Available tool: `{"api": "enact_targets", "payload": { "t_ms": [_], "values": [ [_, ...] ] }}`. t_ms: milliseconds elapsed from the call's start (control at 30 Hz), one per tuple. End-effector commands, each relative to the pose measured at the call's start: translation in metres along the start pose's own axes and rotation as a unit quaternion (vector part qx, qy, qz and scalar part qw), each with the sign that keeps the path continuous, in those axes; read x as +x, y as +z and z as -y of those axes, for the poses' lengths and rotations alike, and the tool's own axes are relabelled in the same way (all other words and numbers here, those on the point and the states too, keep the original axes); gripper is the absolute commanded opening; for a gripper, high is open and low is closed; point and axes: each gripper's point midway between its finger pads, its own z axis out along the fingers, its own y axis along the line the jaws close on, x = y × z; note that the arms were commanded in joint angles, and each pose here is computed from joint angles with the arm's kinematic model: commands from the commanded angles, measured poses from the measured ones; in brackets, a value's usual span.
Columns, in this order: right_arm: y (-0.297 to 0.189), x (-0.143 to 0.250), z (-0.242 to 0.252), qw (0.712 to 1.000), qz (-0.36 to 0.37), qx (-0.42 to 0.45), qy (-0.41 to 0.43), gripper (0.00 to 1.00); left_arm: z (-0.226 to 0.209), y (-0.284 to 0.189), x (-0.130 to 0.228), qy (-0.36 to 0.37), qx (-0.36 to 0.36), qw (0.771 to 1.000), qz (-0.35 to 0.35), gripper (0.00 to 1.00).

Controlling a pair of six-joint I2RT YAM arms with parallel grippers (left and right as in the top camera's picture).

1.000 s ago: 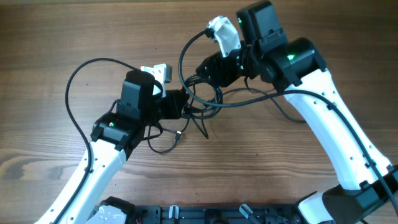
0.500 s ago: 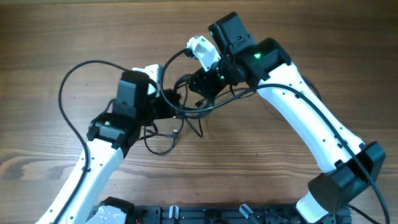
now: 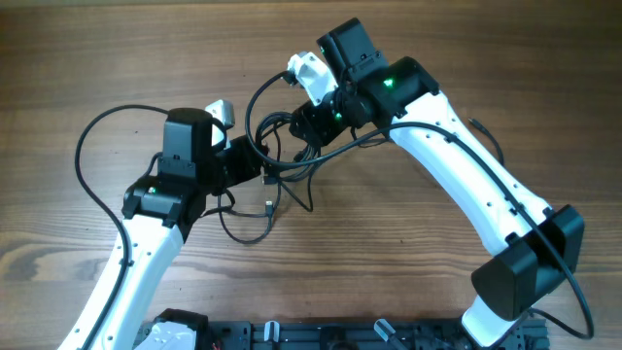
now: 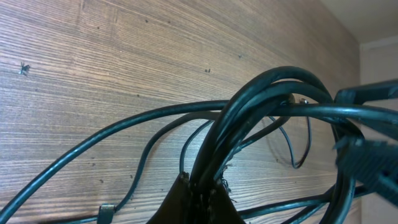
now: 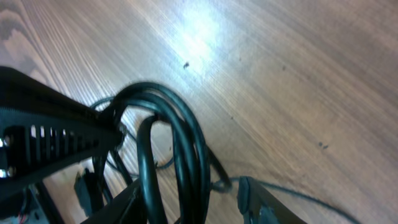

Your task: Untangle cables

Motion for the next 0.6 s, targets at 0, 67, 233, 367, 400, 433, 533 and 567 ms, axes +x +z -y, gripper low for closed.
{"api": "enact_targets", "payload": {
  "t_ms": [0,67,233,367,400,433,533,567],
  "values": [
    [0.004,-0.004,0.004,1.000,0.002,0.010,0.000,0.34,0.007,-0.005,-0.003,-0.004,0.014,1.000,0.002,0.04],
    [0.005,-0.004,0.004,1.000,0.000,0.010,0.000,0.15,0.007,-0.005,-0.004,-0.004,0.013,1.000,0.002,0.04],
    [-0.009,-0.013,-0.011,0.999,0.021,-0.033,0.021,0.04,0.000,-0.003,-0.005,-0.006,-0.004,1.000,0.007,0.04],
    [-0.107,-0.052,-0.012,0.988,0.130,-0.070,0.050,0.04,-0.012,0.004,-0.001,-0.016,-0.028,0.999,-0.004,0.04],
    [-0.145,-0.058,-0.005,0.981,0.169,-0.069,0.069,0.04,-0.014,0.007,0.000,-0.029,-0.033,0.999,-0.007,0.04],
    [-0.167,-0.060,0.001,0.975,0.193,-0.069,0.081,0.04,-0.016,0.009,0.000,-0.037,-0.036,0.999,-0.008,0.04],
    [-0.235,-0.054,0.025,0.953,0.261,-0.072,0.135,0.04,-0.022,0.013,0.001,-0.047,-0.048,0.998,-0.011,0.04],
    [-0.254,-0.049,0.035,0.945,0.279,-0.075,0.156,0.04,-0.023,0.013,0.002,-0.048,-0.052,0.997,-0.013,0.04]
  ]
}}
